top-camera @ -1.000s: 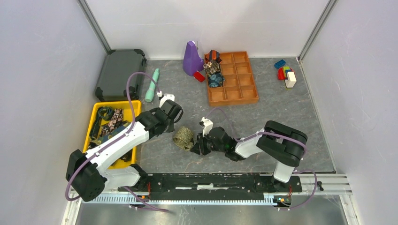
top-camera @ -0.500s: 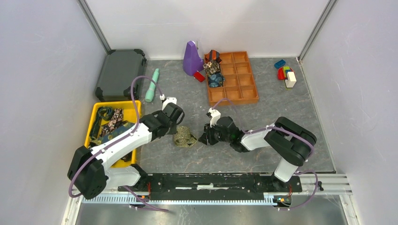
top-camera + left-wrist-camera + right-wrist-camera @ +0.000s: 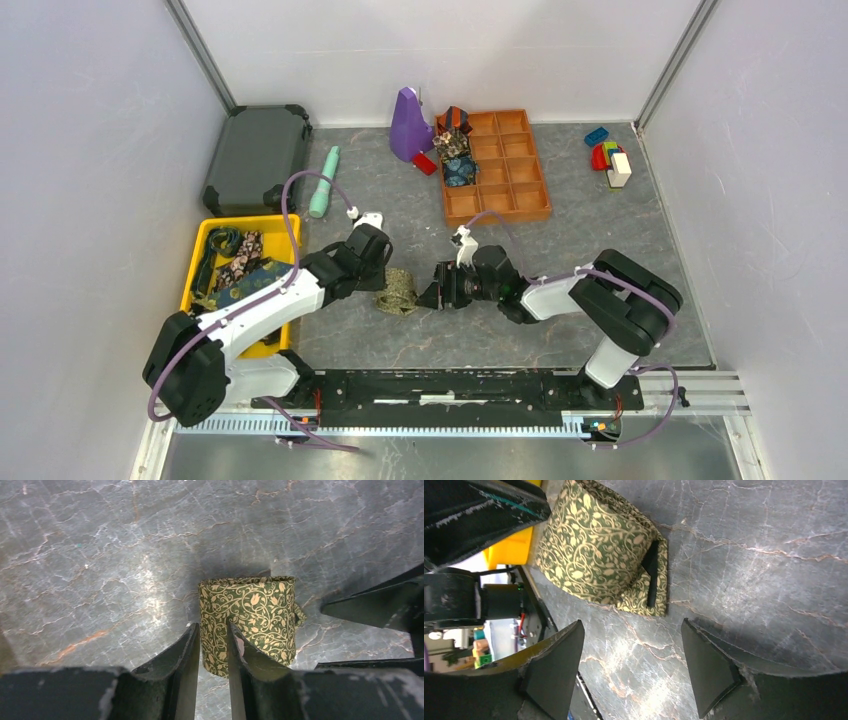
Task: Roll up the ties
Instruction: Pick up the tie at the center of the board.
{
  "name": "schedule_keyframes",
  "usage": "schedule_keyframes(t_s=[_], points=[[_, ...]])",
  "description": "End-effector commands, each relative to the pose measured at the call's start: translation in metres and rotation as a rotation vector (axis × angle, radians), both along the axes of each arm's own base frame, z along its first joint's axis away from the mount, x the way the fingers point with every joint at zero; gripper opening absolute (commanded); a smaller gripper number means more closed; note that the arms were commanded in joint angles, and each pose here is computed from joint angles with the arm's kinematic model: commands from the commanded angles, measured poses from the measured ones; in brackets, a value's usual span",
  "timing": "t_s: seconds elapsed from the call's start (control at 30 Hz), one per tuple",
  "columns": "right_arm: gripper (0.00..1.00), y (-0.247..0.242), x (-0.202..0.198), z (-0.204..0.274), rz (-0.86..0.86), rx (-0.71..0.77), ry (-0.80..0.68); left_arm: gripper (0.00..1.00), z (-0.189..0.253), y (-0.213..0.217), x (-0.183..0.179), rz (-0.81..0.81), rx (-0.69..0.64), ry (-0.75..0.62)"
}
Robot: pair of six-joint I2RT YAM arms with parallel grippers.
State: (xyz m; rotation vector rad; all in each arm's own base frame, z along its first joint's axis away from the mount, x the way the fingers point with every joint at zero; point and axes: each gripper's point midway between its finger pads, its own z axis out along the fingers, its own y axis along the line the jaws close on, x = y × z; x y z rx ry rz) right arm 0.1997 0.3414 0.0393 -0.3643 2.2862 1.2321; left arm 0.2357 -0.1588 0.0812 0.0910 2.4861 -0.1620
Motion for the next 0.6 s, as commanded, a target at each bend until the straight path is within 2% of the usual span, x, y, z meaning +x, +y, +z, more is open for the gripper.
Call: schedule_keyframes(t_s=[0.0, 0.23, 0.57], points=[[0.80, 0.009, -0.007, -0.002, 0.005, 0.061, 0.133, 0.33, 0.005, -0.016, 0.004, -0.037, -0.072, -0.024], [0.84, 0.025, -0.006, -0.002, 0.004, 0.133, 0.237, 0.33, 0.004, -0.016, 0.003, -0.043, -0.072, -0.025], [0.82, 0.030, 0.002, -0.006, -0.039, 0.183, 0.285, 0.32, 0.000, -0.014, -0.004, -0.046, -0.073, -0.020]])
